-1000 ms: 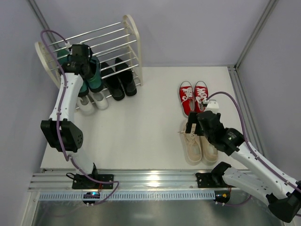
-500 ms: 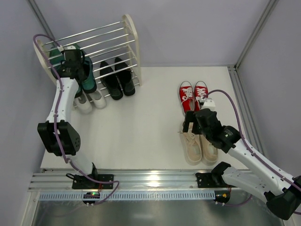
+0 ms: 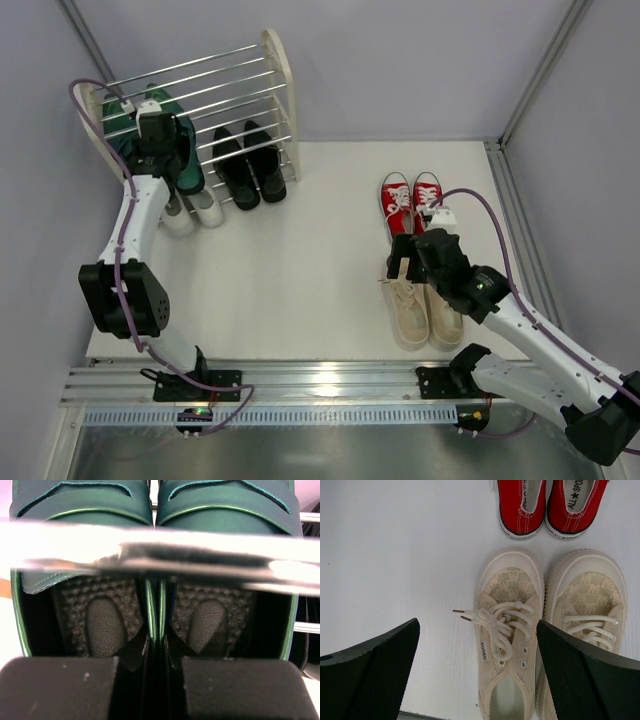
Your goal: Place and organize the shoes onto the shoe shelf
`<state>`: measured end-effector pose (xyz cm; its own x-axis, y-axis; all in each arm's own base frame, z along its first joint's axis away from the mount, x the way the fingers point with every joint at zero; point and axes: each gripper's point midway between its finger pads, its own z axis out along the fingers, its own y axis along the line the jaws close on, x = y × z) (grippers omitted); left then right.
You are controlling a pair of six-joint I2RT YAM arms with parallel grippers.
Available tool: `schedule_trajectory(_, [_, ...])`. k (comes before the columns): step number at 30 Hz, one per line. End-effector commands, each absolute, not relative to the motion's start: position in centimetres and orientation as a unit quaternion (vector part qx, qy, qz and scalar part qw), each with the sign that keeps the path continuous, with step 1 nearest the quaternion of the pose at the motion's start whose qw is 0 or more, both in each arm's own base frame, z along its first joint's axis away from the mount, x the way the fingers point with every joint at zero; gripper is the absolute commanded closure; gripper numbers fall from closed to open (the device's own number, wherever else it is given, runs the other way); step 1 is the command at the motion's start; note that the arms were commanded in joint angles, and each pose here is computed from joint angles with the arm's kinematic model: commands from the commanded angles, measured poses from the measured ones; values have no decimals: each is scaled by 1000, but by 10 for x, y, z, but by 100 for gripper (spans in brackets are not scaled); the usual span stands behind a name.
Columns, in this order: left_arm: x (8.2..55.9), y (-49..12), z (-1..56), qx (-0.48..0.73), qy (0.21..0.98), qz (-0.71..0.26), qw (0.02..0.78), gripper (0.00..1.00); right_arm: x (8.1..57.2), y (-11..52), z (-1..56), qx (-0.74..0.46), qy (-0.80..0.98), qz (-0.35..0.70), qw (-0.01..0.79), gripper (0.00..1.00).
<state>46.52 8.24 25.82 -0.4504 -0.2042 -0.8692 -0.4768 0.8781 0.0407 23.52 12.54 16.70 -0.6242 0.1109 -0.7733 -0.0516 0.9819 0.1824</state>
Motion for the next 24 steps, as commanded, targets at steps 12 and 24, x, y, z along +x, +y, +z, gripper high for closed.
schedule_trajectory(12, [490, 95, 323, -241, 754, 127, 598, 48, 245, 131, 179, 11, 886, 107, 452, 1])
schedule_trajectory(24, [437, 25, 373, -219, 745, 60, 628, 22, 244, 127, 188, 25, 876, 114, 467, 2])
